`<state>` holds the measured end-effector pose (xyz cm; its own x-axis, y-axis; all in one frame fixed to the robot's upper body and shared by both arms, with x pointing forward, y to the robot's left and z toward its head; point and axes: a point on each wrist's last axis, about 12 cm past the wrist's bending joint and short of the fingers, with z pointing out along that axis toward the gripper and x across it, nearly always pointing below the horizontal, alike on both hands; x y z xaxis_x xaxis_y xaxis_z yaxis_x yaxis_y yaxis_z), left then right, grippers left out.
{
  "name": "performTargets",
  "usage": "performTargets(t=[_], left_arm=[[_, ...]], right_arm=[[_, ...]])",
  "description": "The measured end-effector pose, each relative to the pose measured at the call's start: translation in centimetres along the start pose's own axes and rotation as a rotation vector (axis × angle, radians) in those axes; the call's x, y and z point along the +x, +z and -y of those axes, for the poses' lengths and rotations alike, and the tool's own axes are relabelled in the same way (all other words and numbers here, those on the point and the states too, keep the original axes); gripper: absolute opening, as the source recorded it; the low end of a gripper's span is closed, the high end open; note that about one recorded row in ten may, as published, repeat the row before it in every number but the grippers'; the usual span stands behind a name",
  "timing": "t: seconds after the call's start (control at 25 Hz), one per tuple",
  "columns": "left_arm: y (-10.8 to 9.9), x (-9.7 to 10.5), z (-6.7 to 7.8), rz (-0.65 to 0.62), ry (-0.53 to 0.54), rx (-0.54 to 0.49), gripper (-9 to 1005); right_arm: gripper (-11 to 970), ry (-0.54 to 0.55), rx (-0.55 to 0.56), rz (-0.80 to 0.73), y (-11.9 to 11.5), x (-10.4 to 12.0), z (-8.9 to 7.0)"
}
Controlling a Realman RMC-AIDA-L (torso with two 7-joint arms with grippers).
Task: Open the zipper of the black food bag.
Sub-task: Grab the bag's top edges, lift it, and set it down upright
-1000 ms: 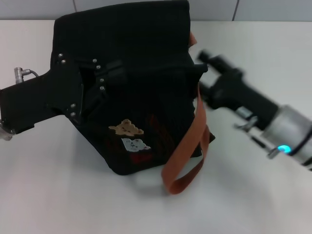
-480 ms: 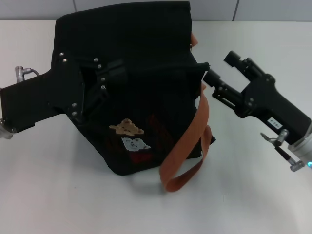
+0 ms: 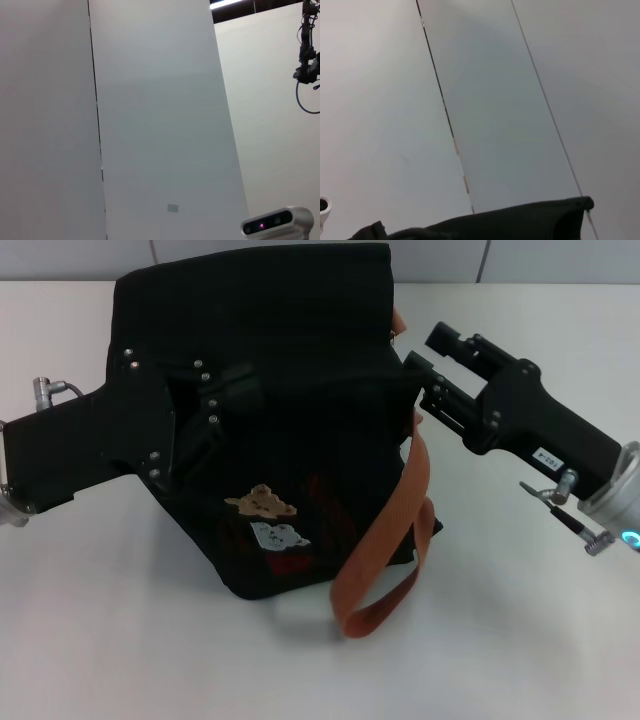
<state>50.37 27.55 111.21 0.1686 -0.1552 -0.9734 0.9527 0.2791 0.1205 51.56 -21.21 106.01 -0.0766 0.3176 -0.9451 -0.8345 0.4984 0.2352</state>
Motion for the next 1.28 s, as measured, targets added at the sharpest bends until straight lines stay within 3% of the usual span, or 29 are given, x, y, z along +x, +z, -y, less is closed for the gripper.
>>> performTargets(t=[0.28, 0.96, 1.12, 1.28], left_arm=[[0.0, 0.0, 0.0, 0.0, -0.001, -0.001, 29], [-0.2, 0.1, 0.2, -0.001, -0.006, -0.006, 30], [-0.2, 0.2, 0.3, 0.001, -0.005, -0.008, 30], [-0.1, 0.3, 0.4, 0.006, 0.001, -0.009, 28]], right_arm=[[453, 0.072, -0.023, -0.067, 1.1, 0.0, 0.6], [423, 0.128, -0.077, -0.148, 1.7, -0.2, 0.9], [422, 0.061, -0.065, -0.164, 0.8, 0.4, 0.7], [419, -0.083, -0.052, -0.154, 0.1, 1.0, 0.3]])
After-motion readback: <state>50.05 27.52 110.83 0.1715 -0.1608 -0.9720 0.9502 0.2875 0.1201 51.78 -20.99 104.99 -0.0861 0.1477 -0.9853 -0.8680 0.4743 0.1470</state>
